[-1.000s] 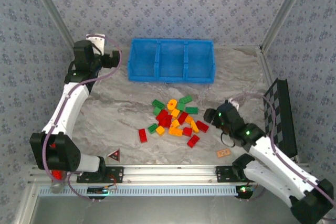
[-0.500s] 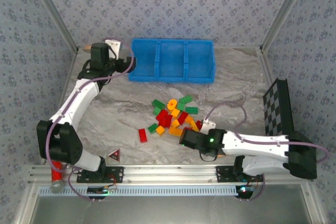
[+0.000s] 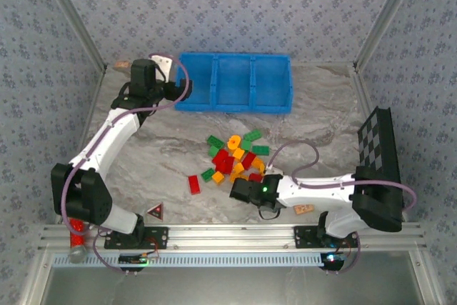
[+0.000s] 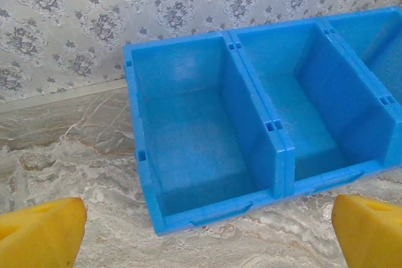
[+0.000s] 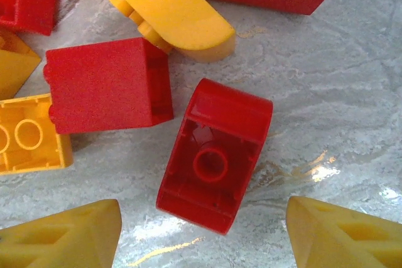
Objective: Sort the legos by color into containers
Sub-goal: Pick up the lego from the bottom-center of the table.
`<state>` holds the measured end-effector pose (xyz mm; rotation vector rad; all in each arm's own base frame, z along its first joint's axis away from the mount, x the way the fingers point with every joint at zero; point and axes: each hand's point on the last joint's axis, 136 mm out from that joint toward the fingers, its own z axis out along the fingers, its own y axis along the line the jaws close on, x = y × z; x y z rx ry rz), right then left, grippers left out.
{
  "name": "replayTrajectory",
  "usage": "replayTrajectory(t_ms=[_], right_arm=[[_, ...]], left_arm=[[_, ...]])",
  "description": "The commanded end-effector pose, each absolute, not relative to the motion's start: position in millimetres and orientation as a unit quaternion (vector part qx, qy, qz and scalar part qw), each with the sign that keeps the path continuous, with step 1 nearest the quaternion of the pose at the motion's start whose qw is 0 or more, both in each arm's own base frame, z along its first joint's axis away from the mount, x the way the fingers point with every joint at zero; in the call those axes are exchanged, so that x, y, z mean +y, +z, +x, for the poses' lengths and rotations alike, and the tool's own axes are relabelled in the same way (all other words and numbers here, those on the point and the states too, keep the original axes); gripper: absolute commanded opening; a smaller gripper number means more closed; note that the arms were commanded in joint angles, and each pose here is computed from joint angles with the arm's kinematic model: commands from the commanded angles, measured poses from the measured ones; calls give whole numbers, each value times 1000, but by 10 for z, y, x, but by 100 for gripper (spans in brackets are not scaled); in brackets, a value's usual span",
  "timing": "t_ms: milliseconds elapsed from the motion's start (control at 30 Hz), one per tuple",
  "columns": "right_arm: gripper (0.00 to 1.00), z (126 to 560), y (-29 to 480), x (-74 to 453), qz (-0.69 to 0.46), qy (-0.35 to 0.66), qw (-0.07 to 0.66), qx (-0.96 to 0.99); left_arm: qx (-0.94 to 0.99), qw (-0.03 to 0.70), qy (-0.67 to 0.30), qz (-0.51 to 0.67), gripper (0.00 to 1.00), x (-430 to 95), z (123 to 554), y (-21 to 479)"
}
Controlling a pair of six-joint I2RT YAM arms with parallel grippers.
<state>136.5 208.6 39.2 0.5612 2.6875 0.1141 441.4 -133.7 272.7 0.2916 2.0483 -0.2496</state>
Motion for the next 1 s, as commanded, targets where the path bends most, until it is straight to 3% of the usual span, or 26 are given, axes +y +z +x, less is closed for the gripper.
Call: replayTrajectory(t_ms=[0, 300, 533, 767, 967], right_arm=[[70, 1384, 307, 2031, 204, 32, 190, 960], [61, 1513, 57, 2034, 199, 35, 157, 967], [36, 1519, 18, 2054, 157, 23, 124, 980], [25, 1297, 253, 1941, 55, 15, 84, 995], [21, 1238, 895, 1742, -18, 35, 93, 995]], left_arm=[[841, 518, -91, 129, 100, -1296, 4342, 2886], [850, 501, -77, 142, 100, -1293, 4367, 2784], [867, 466, -73, 160, 100, -1389, 4268, 2644], [918, 367, -77, 127, 96, -1531, 3808, 2226], [950, 300, -82, 36, 95, -1283, 3099, 1897]])
